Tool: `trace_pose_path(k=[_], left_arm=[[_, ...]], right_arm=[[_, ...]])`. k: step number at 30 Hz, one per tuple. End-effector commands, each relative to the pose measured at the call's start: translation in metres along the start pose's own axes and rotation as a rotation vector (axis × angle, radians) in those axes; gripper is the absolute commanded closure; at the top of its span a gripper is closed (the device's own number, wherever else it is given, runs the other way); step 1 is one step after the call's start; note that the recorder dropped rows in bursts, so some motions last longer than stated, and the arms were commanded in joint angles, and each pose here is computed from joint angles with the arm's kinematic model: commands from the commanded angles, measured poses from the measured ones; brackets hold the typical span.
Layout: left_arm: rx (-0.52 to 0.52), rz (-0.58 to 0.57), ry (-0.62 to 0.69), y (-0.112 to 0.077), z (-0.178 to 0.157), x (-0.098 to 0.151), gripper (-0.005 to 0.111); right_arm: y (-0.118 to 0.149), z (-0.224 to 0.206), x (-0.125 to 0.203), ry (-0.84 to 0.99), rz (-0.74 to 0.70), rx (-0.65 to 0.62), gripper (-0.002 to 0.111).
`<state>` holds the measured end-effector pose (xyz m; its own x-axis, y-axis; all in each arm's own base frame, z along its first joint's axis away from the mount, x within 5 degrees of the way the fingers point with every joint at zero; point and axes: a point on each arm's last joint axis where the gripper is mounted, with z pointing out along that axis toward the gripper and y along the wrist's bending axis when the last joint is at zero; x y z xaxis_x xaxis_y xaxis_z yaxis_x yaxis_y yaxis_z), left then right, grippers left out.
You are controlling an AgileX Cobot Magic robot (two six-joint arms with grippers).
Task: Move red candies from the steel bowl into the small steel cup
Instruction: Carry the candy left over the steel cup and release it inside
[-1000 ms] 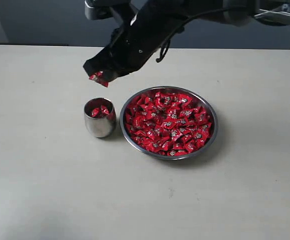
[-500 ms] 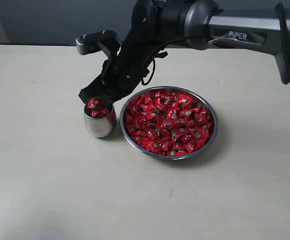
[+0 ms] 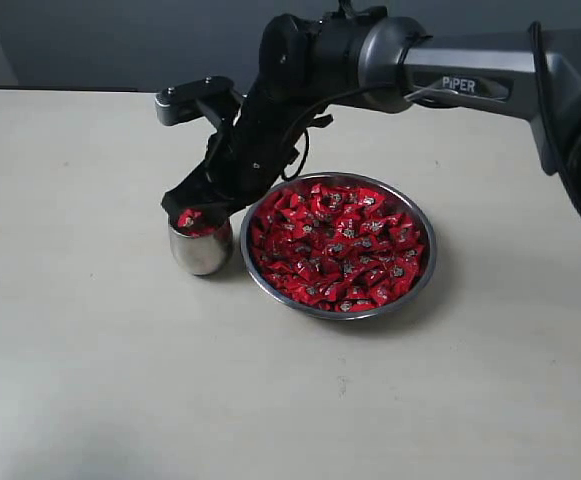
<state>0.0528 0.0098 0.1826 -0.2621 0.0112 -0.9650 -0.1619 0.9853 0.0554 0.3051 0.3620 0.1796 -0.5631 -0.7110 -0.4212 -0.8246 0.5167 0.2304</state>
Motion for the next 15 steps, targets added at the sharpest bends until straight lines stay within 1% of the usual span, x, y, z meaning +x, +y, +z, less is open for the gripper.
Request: trace_pose_path(k=[1, 6, 15], left_arm=[[-0.003, -0.001, -0.012, 0.0002, -0.0001, -0.0004, 0.106], [-0.003, -0.001, -0.012, 0.0002, -0.0001, -0.0004, 0.106], [-0.003, -0.001, -0.012, 0.0002, -0.0001, -0.0004, 0.106]], right_arm=[[0.0089, -0.0001, -0.0017, 0.003, -0.031, -0.001, 0.109], [0.0167, 0.0019, 0.0002, 0.028, -0.051, -0.010, 0.109], [0.0151, 0.0019, -0.0018, 0.007, -0.060, 0.009, 0.109]])
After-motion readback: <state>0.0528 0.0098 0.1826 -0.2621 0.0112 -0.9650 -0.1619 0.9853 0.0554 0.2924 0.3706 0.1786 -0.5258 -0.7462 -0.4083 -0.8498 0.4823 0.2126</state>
